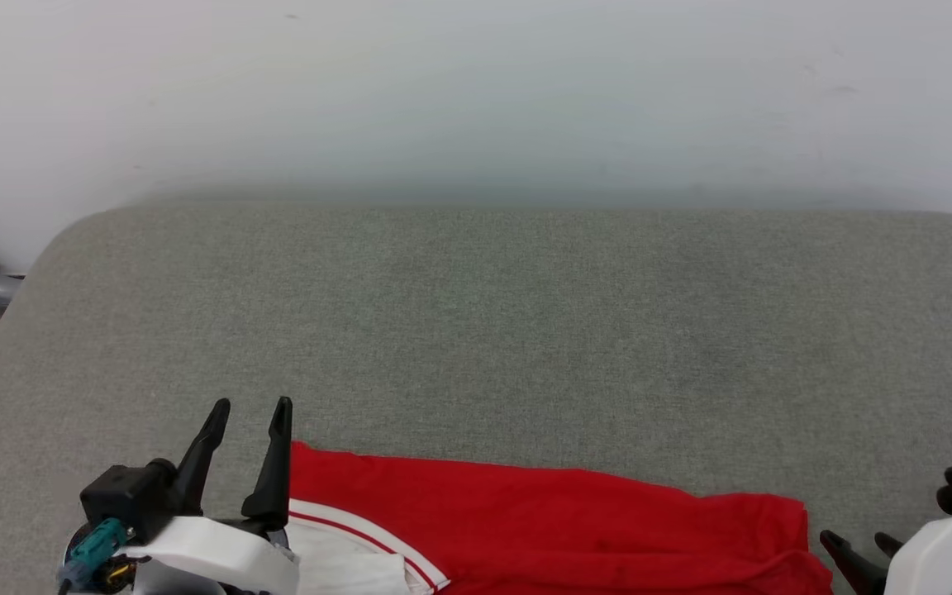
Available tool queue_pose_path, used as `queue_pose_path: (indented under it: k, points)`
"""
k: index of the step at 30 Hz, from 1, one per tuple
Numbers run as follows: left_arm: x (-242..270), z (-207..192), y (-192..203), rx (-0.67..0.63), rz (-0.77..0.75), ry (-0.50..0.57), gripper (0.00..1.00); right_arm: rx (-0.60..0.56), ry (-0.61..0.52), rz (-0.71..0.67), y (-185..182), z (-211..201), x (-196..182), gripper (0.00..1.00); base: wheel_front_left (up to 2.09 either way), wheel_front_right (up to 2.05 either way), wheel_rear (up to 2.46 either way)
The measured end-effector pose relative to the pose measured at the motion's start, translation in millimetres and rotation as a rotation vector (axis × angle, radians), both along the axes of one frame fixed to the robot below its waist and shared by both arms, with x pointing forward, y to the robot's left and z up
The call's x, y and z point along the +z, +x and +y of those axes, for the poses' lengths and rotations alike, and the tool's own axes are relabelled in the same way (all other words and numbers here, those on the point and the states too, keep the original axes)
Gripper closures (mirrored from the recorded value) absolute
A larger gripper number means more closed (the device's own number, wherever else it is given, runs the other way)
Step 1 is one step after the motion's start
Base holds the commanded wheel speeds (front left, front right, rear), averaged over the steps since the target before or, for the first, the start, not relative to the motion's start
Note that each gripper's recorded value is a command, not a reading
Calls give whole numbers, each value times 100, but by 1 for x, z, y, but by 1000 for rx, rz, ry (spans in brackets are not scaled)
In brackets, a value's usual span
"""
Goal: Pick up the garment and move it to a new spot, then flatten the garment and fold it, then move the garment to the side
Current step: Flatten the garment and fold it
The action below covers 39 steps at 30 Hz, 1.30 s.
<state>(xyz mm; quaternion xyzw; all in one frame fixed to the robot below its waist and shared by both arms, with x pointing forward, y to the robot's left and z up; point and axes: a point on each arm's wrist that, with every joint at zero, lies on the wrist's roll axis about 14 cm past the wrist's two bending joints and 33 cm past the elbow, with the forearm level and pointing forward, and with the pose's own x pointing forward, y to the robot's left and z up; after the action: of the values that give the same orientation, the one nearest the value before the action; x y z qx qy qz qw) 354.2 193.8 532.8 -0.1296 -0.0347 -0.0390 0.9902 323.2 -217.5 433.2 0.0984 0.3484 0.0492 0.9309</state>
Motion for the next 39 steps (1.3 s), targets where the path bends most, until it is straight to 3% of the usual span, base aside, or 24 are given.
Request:
queue_pose_path:
  k: [6,18,19,20,21,31,39]
  points:
    - [2,-7,7,8,-31,81,0,71,-9,79,9,18,-15,0,0,0,0]
    - [-18,-5,19,29,15,108,0,110,61,337,-5,42,-80,0,0,0,0]
    - [-19,-5,19,29,19,109,0,110,69,346,-5,43,-82,9,0,0,0]
    - [-20,-5,19,26,22,116,0,110,74,352,-6,44,-82,61,0,0,0]
    - [-20,-6,19,25,22,116,0,111,76,353,-6,45,-82,100,0,0,0]
    - [-15,-5,9,24,9,140,0,134,105,252,4,54,-54,100,0,0,0]
    - [-8,-4,0,24,-7,170,0,17,55,169,10,2,-24,100,0,0,0]
